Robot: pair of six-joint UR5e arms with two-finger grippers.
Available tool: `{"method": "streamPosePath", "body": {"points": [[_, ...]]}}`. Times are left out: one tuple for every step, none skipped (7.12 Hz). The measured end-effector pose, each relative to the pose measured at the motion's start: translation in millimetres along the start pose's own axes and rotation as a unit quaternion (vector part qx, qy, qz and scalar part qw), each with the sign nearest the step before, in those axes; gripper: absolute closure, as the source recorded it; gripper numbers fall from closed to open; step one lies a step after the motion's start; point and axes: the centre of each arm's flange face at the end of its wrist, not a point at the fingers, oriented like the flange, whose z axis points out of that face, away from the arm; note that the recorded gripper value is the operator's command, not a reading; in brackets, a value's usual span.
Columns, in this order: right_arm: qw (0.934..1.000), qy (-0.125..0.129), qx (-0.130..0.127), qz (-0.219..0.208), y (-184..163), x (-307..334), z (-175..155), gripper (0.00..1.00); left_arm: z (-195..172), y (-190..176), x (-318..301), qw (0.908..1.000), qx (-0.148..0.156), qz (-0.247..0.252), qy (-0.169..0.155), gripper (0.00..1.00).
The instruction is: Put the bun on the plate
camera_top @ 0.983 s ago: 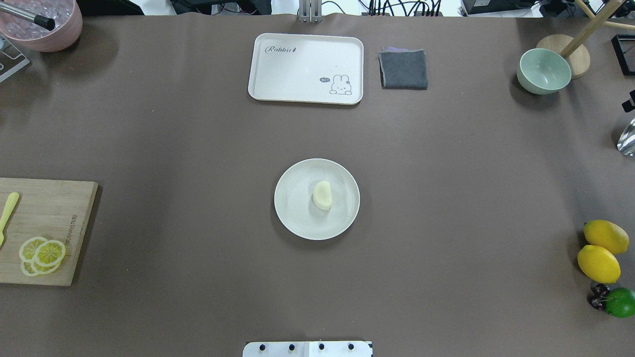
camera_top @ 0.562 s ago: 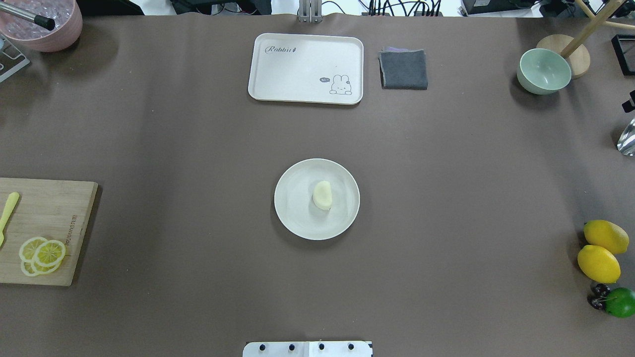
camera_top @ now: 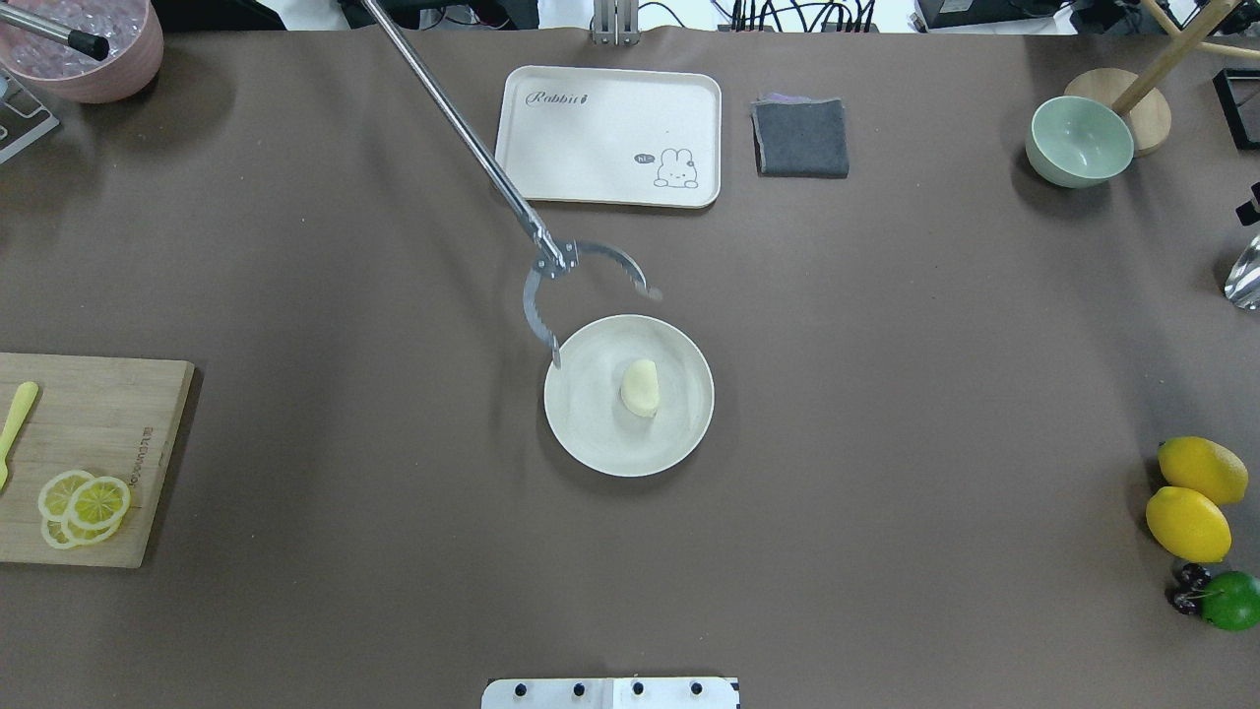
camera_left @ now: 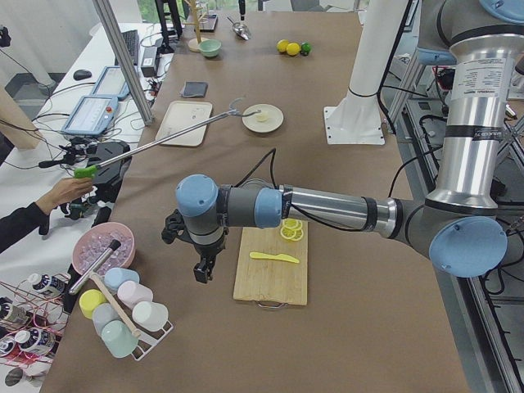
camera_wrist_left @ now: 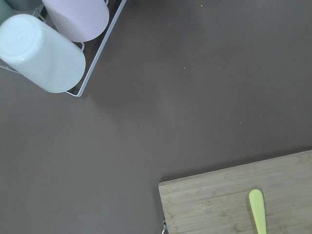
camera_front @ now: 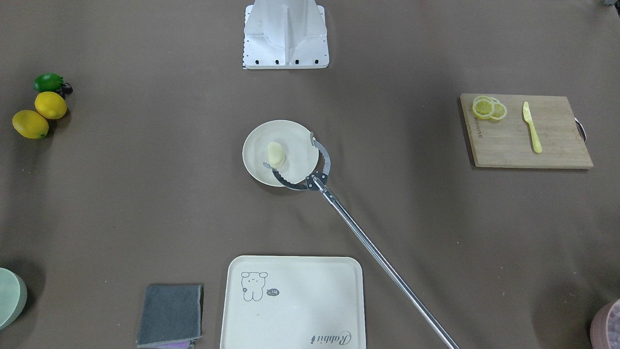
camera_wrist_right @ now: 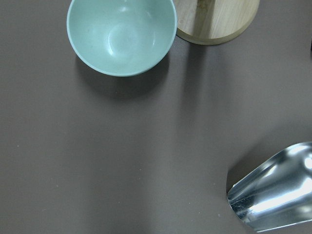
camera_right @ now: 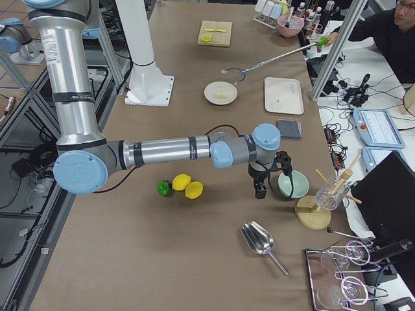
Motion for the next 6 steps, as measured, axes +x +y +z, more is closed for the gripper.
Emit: {"method": "streamPosePath", "body": {"points": [[1.0000, 0.000, -0.001, 0.001, 1.7, 1.6, 1.4, 0.00, -0.2, -0.1, 0.2, 1.0000, 0.000, 0.000, 0.000, 0.02], [1.0000, 0.000, -0.002, 0.002, 2.6, 2.7, 2.4, 0.00, -0.2, -0.2, 0.1, 1.0000, 0.000, 0.000, 0.000, 0.03], [1.0000, 0.000, -0.003, 0.002, 3.0, 3.5, 3.2, 0.00, 0.2, -0.1, -0.3, 1.0000, 0.000, 0.000, 0.000, 0.02], [1.0000, 0.000, -0.003, 0.002, 3.1, 3.8, 3.5, 0.00, 0.6, 0.0, -0.4, 1.0000, 0.000, 0.000, 0.000, 0.02], [1.0000, 0.000, -0.003, 0.002, 2.9, 3.7, 3.5, 0.00, 0.9, -0.1, -0.3, 1.0000, -0.001, 0.000, -0.001, 0.03], [1.0000, 0.000, -0.003, 0.002, 2.5, 3.6, 3.0, 0.00, 0.9, -0.1, -0.2, 1.0000, -0.001, 0.000, -0.001, 0.03]]}}
